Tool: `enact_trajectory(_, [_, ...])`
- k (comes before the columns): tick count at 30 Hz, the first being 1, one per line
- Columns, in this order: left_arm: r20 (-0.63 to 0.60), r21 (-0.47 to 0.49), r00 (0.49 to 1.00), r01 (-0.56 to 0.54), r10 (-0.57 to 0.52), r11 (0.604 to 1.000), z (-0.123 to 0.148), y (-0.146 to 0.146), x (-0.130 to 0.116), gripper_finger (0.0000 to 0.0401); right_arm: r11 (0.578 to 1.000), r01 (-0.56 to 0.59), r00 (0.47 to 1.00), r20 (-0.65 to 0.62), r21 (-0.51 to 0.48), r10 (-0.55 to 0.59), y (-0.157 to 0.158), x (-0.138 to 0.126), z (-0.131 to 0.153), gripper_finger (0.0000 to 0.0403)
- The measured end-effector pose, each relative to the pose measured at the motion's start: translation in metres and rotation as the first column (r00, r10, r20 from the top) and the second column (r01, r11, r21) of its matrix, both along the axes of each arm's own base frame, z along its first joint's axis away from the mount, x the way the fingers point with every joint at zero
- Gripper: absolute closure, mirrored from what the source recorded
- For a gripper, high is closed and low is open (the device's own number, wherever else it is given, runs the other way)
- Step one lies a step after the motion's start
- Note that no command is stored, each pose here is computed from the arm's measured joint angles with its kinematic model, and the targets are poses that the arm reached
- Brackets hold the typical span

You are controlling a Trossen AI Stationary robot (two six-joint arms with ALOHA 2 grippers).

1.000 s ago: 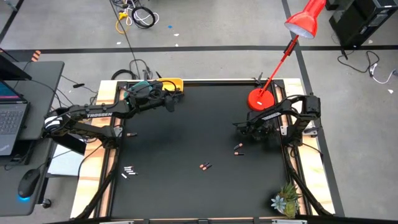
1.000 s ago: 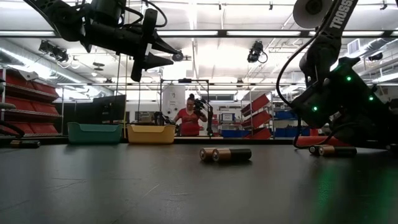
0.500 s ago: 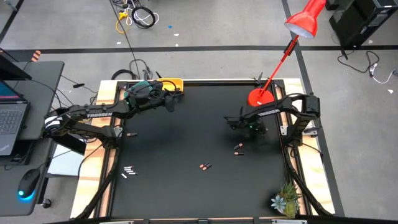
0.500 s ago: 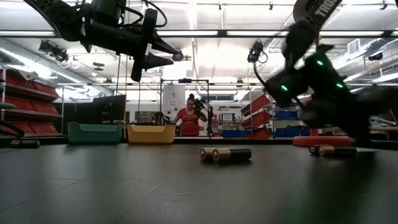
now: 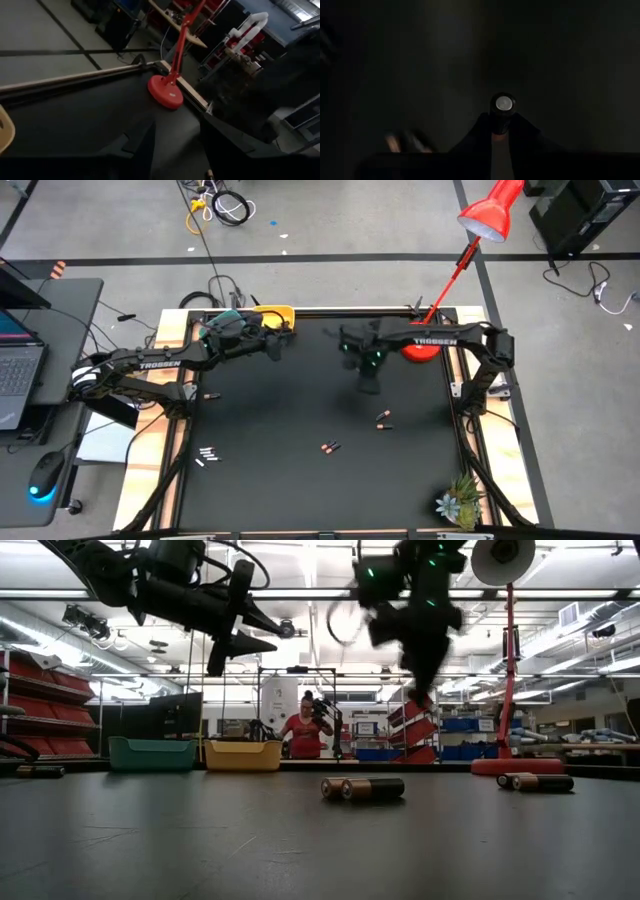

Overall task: Sort batteries
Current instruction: Put the black battery into the yellow bin

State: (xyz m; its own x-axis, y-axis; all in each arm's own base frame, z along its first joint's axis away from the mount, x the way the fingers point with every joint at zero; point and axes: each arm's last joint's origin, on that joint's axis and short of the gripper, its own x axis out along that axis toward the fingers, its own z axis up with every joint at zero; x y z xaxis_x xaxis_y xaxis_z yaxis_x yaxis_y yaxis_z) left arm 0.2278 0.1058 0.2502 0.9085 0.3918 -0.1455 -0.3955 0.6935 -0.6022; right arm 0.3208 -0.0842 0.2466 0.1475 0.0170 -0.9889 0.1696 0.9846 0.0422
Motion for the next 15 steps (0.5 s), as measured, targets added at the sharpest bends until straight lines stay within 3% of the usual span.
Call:
enact_trajectory(4, [-0.009,0.033,0.999,0.04,-0.04,0.999,0.0,-0.004,0.002,0.0238,0.995,0.08,0.966,0.244,0.055,-0.091,-0.017,0.018,0.033,0.0365])
enact_trajectory(7, [-0.045,0.153,0.993,0.115,-0.109,0.981,0.002,-0.013,0.006,0.0238,0.986,0.112,0.907,0.392,0.122,-0.152,-0.029,0.026,0.057,0.0365])
enact_trajectory(9, [-0.103,0.287,0.983,0.178,-0.154,0.941,0.002,-0.021,0.009,0.0238,0.978,0.117,0.859,0.477,0.173,-0.187,-0.036,0.031,0.072,0.0365])
enact_trajectory(12, [-0.201,0.467,0.96,0.268,-0.194,0.843,0.002,-0.035,0.014,0.0238,0.965,0.124,0.802,0.55,0.23,-0.234,-0.043,0.034,0.089,0.0365])
enact_trajectory(15, [-0.243,0.555,0.962,0.243,-0.125,0.796,0.002,-0.042,0.016,0.0238,0.959,0.124,0.755,0.603,0.253,-0.257,-0.044,0.038,0.099,0.0365])
